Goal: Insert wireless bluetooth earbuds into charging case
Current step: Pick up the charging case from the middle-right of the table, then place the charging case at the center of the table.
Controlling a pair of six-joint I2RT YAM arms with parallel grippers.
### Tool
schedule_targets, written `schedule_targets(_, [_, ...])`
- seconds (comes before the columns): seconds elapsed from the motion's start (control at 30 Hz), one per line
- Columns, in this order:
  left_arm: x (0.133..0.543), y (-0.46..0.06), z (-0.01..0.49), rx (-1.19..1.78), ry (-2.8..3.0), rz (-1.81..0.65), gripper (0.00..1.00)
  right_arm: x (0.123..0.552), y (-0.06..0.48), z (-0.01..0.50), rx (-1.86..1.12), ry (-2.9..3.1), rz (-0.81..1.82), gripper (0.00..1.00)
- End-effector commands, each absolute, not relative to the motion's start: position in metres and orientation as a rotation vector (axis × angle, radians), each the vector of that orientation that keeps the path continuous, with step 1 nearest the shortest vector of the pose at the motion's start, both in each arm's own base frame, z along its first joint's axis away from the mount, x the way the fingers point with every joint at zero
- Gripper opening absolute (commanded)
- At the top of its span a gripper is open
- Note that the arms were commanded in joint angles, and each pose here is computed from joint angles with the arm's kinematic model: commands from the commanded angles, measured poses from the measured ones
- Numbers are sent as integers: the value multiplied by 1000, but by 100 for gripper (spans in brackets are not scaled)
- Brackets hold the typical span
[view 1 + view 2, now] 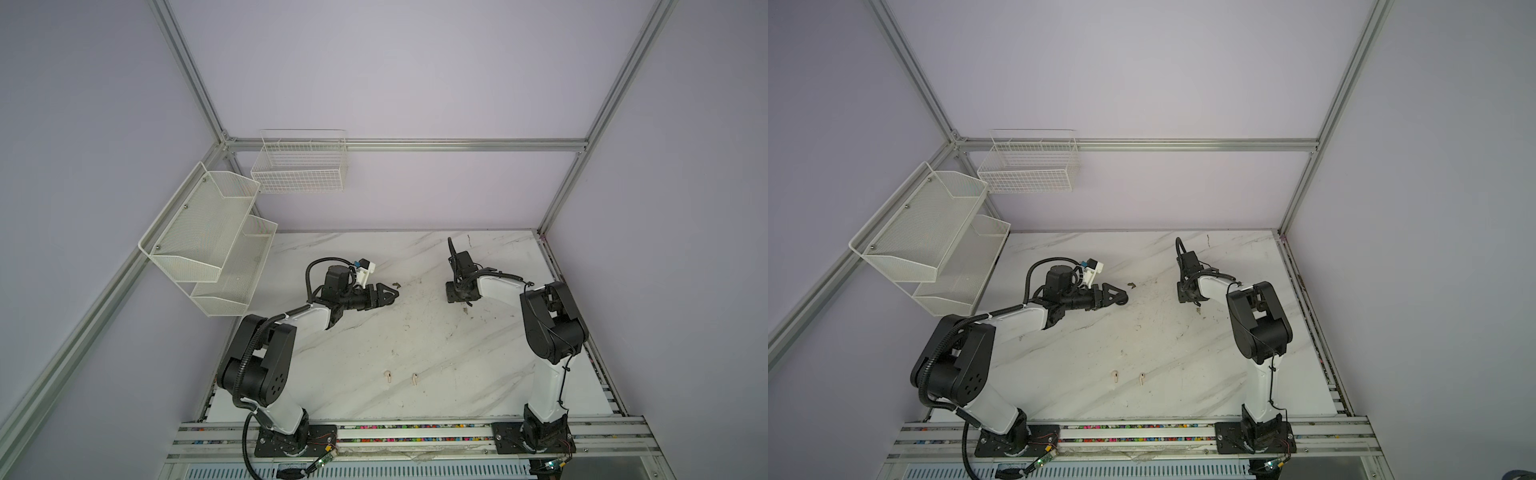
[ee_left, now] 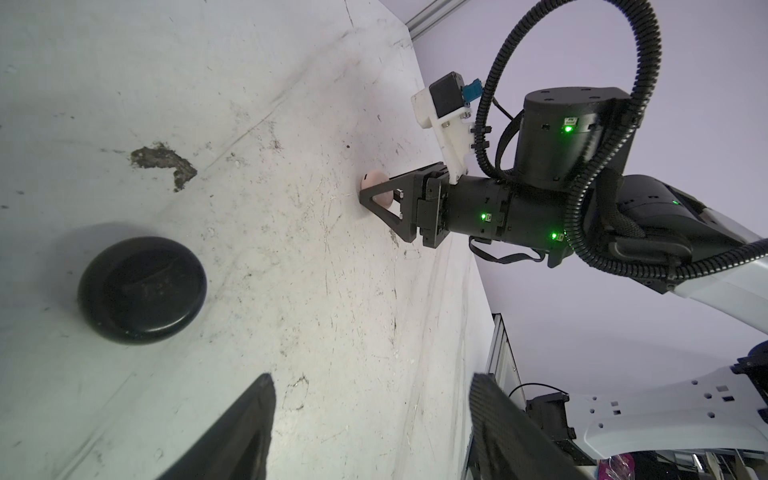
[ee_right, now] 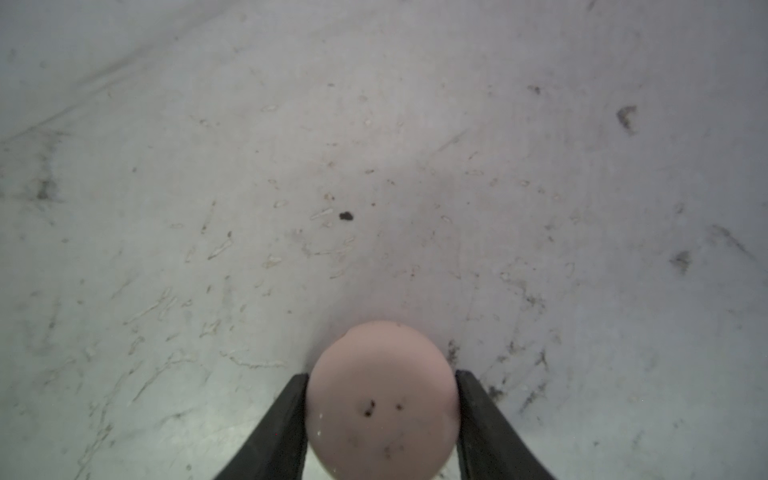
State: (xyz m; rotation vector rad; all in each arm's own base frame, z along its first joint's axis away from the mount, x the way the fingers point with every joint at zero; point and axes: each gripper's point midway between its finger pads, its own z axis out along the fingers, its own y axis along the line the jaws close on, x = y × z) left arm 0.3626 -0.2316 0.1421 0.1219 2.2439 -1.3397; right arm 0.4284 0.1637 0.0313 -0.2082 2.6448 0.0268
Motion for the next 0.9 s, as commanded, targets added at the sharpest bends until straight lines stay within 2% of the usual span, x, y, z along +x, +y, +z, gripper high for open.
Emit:
schedule_targets(0.0, [344, -218, 148, 85, 2243, -1326, 74, 394, 223, 63, -487, 2549, 134, 53])
schedule_targets(0.17, [323, -194, 147, -12, 2265, -1254, 74, 317, 300, 67, -871, 2416, 347, 51])
schedule_targets(0.3, [312, -177, 126, -126, 2288, -1218, 74, 278, 340, 59, -1085, 2322, 421, 54])
schedule_targets(0.4, [309, -172, 117, -201, 2298, -1243, 73, 263, 349, 49, -1189, 2290, 421, 54])
schedule_targets(0.5, [310, -164, 117, -223, 2284, -1228, 73, 260, 352, 55, -1229, 2231, 431, 48])
schedule_targets(0.6, [314, -153, 115, -251, 2291, -1198, 74, 258, 352, 51, -1261, 2244, 420, 49])
schedule_targets(0.67, [316, -151, 116, -252, 2288, -1192, 74, 253, 352, 44, -1287, 2283, 416, 51])
schedule_targets(0.77, [319, -152, 111, -261, 2292, -1202, 74, 248, 345, 35, -1331, 2325, 352, 63])
schedule_targets(0.87, [323, -155, 108, -257, 2298, -1228, 74, 245, 336, 26, -1407, 2370, 279, 71])
